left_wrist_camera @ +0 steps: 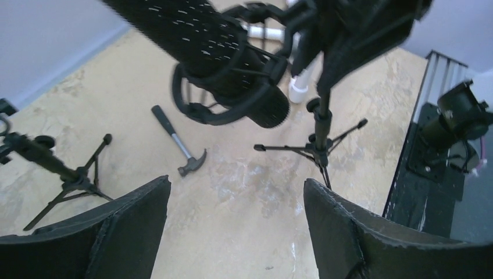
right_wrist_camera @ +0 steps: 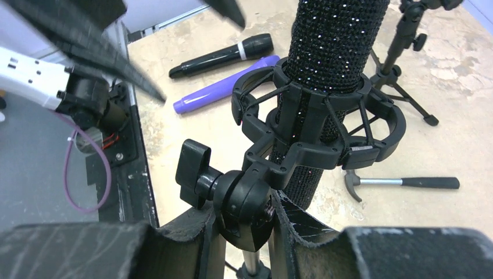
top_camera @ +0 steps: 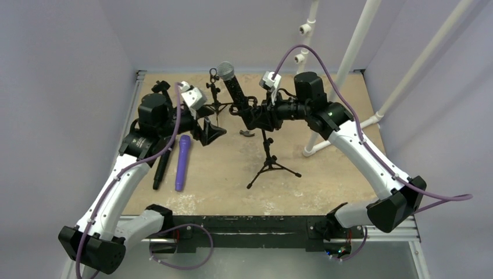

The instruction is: Remove the microphone from the stand

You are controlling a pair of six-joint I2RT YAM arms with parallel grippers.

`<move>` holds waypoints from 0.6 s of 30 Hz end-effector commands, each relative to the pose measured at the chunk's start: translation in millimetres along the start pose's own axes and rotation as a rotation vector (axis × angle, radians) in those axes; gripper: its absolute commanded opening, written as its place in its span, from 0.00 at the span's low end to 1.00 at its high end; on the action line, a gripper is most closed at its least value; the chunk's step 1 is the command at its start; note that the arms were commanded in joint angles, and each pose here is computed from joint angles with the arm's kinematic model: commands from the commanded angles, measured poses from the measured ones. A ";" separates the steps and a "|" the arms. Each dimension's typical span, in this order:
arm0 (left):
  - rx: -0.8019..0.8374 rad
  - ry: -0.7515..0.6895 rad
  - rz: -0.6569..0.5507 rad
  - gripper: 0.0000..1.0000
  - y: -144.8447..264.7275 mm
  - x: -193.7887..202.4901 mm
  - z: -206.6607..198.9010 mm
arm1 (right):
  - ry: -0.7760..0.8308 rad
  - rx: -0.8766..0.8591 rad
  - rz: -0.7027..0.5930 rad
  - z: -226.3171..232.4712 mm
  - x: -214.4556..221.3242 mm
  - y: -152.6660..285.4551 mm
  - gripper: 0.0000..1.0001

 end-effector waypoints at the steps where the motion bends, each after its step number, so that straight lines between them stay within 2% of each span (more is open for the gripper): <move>1: 0.000 0.096 -0.160 0.82 17.0 -40.8 4.4 | 0.179 -0.090 -0.118 16.6 -24.9 11.9 0.00; 10: 0.121 0.107 -0.301 0.86 7.9 -81.8 5.3 | 0.259 -0.192 -0.136 23.3 -16.9 4.8 0.00; 18: 0.163 0.184 -0.346 0.91 -8.4 -83.1 16.4 | 0.265 -0.235 -0.149 28.5 -15.1 2.4 0.00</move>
Point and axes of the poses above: each gripper's point midway between its finger pads, its own y axis back along the fingers, its own z axis along the line the jaws close on, x = y × z, the point moved 4 cm from there along y, back along the fingers, and after that the axes turned 6 degrees about y, right-handed, at the moved point
